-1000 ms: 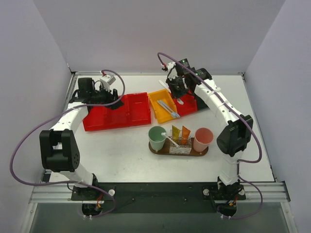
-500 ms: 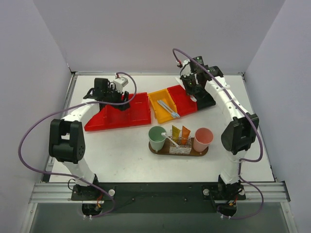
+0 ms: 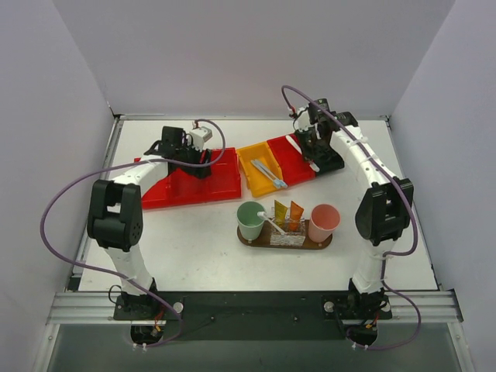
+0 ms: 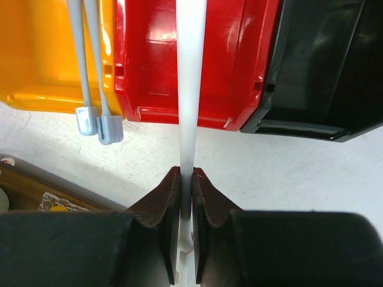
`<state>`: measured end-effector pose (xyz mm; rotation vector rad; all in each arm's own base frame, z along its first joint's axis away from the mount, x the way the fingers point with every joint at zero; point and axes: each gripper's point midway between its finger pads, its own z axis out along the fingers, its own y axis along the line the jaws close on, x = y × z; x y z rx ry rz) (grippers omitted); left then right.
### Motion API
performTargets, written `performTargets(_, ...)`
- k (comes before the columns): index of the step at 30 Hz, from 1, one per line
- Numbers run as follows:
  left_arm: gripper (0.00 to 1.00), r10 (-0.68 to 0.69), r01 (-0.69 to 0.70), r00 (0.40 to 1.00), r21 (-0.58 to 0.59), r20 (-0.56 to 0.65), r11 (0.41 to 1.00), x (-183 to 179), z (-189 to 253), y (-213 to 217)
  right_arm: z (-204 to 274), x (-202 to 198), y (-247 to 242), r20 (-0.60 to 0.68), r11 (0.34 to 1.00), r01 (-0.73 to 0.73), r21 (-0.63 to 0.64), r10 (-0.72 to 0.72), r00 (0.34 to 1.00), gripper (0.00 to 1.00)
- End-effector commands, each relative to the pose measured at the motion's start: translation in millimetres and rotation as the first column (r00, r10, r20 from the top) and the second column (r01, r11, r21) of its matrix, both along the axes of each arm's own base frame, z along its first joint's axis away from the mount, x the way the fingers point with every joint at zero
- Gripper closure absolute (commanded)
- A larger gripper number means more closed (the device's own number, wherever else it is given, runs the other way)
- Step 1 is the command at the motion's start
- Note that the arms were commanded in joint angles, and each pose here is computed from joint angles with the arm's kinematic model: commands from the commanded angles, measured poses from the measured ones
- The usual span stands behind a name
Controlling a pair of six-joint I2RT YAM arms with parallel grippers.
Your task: Prepare toiletry sets of a toothbrush and toothpaste on the tray
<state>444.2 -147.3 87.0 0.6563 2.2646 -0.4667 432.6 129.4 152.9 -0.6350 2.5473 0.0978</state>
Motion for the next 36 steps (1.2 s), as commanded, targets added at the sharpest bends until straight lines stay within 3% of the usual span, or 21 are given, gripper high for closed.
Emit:
performTargets(1,0.32,0.003,-0.003,0.999,0.011,0.042,1.0,19,10,-10,35,-16,2,0.061,0.999,-0.013,0.053,0.01,0.998,1.0)
performTargets(14,0.51,0.048,-0.051,0.997,0.059,0.052,0.997,38,2,-24,57,-37,0,0.103,0.996,-0.007,0.093,-0.003,0.995,1.0)
performTargets(18,0.62,0.104,-0.106,0.993,0.037,0.055,0.994,42,4,-23,55,-39,-1,0.097,0.995,-0.001,0.097,-0.008,0.995,1.0)
performTargets(22,0.85,0.158,-0.161,0.985,0.046,0.07,0.986,45,7,-16,53,-41,1,0.092,0.995,-0.003,0.102,-0.006,0.996,1.0)
performTargets(23,0.97,0.183,-0.187,0.98,0.055,0.077,0.981,46,7,-11,53,-40,1,0.092,0.995,-0.003,0.102,-0.006,0.996,1.0)
performTargets(24,1.0,0.208,-0.212,0.975,0.051,0.078,0.976,46,7,-9,52,-41,1,0.09,0.994,-0.004,0.105,-0.006,0.996,1.0)
performTargets(36,1.0,0.411,-0.41,0.911,-0.029,0.025,0.911,50,1,-2,47,-43,4,0.075,0.992,0.0,0.124,-0.01,0.997,1.0)
